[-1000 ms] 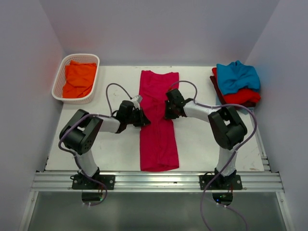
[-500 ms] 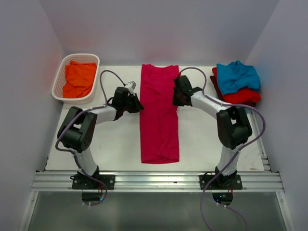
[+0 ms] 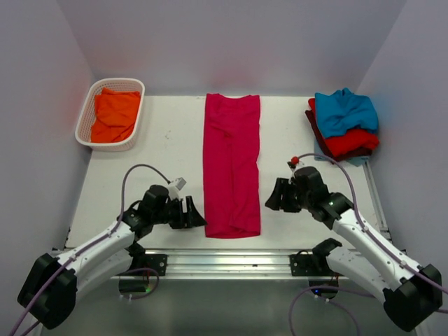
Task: Fold and stack the t-shirts
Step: Rotate the tshirt 90 degrees, then grab the bottom of the folded rectangular tshirt with both arms
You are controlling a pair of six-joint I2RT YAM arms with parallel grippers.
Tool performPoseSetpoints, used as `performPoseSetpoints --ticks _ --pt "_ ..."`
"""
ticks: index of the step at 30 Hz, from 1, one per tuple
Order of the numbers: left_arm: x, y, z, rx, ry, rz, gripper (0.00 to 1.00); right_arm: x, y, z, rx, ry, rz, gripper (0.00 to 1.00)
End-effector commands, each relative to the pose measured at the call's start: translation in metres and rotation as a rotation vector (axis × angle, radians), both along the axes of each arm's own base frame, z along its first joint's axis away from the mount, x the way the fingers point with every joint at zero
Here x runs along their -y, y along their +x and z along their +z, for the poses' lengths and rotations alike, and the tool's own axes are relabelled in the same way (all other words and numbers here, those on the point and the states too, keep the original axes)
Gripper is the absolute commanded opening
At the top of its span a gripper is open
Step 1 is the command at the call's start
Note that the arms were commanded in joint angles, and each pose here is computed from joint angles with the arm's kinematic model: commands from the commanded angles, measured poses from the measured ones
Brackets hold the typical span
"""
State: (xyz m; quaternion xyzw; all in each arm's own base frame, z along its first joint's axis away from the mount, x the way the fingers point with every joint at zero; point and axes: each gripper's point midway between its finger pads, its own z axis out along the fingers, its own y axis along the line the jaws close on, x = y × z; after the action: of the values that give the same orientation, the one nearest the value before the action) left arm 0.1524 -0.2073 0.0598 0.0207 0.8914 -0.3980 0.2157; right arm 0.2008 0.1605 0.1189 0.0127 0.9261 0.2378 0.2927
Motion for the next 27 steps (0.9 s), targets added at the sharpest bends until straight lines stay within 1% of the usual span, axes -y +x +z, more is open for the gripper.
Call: performPoseSetpoints --ticks 1,2,3,6,10,12,14,20,22,27 --pt "-0.01 -0.038 -0.019 -0.17 -0.01 0.022 0.73 -0.004 -0.059 -0.032 -0.236 0.096 0.0 0.52" --pt "-0.01 -0.043 -0.021 -0.175 -0.02 0.017 0.73 -0.006 -0.064 -0.032 -0.244 0.139 -0.016 0.52" --pt "-0.012 -0.047 -0.026 -0.192 -0.015 0.019 0.73 -0.006 -0.074 -0.046 -0.283 0.144 -0.016 0.52" --pt "-0.014 -0.053 -0.037 -0.22 -0.015 0.026 0.73 -0.005 -0.089 -0.063 -0.351 0.158 -0.027 0.51" --pt "-0.013 -0.051 -0.045 -0.228 -0.027 0.051 0.73 -0.011 -0.097 -0.077 -0.4 0.197 -0.027 0.5" --pt "-0.014 -0.05 -0.051 -0.242 -0.011 0.068 0.73 -0.009 -0.098 -0.087 -0.422 0.187 -0.043 0.5" --pt "-0.014 -0.046 -0.054 -0.241 0.011 0.088 0.73 -0.011 -0.096 -0.091 -0.42 0.183 -0.045 0.5" --pt "-0.02 -0.046 -0.078 -0.307 0.114 0.128 0.73 -0.018 -0.085 -0.109 -0.429 0.178 -0.058 0.5" --pt "-0.017 -0.04 -0.078 -0.289 0.11 0.137 0.72 -0.02 -0.08 -0.113 -0.419 0.167 -0.055 0.5" --pt "-0.011 -0.037 -0.085 -0.308 0.132 0.145 0.72 -0.029 -0.071 -0.122 -0.409 0.162 -0.048 0.49"
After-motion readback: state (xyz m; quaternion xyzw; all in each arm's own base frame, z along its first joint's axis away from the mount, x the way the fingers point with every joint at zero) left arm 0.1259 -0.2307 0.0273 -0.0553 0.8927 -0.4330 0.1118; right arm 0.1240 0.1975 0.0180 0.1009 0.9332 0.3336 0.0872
